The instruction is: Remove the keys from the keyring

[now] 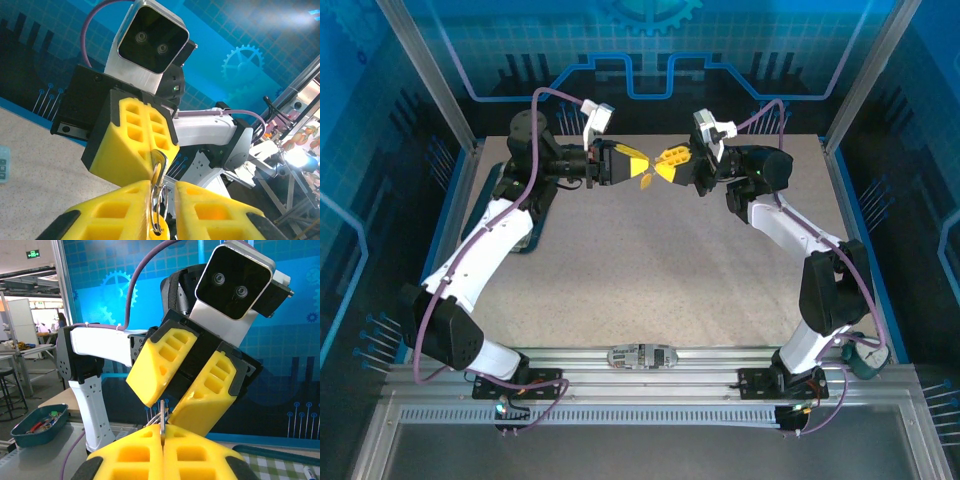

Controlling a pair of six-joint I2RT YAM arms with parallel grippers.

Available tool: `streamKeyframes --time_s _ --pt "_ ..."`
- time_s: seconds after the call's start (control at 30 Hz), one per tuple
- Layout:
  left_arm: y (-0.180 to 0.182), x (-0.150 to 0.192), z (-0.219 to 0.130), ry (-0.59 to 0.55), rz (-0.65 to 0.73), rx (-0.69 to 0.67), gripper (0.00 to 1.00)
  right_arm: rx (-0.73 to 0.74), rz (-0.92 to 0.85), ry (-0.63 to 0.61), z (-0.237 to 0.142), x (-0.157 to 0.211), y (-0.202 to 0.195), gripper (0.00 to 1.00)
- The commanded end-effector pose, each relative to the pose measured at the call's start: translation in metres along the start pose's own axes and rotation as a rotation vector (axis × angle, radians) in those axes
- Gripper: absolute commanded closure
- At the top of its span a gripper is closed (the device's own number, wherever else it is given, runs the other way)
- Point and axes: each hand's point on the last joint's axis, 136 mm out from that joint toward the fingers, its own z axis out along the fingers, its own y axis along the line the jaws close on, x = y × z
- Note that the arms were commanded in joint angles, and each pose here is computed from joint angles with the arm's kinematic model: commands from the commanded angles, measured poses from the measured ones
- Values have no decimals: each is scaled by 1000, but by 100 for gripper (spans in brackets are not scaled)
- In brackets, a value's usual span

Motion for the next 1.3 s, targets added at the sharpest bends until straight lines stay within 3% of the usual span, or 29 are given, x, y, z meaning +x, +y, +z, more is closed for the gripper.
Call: streamKeyframes --time_s 0.0,0.13,0.43,0.77,1.27 --pt "-5 0 0 15 25 30 81 0 -53 -25 2 -10 5 100" --pt "-3 2 1 21 18 25 71 1 -56 -28 2 -11 5 100" --pt "1 8 2 34 9 14 73 0 -60 -31 2 -13 6 100" --pt "-1 5 2 19 14 16 100 8 -78 -41 2 -14 8 100" --pt "5 -18 -6 -110 -57 22 100 132 -257 -105 -4 -8 15 100"
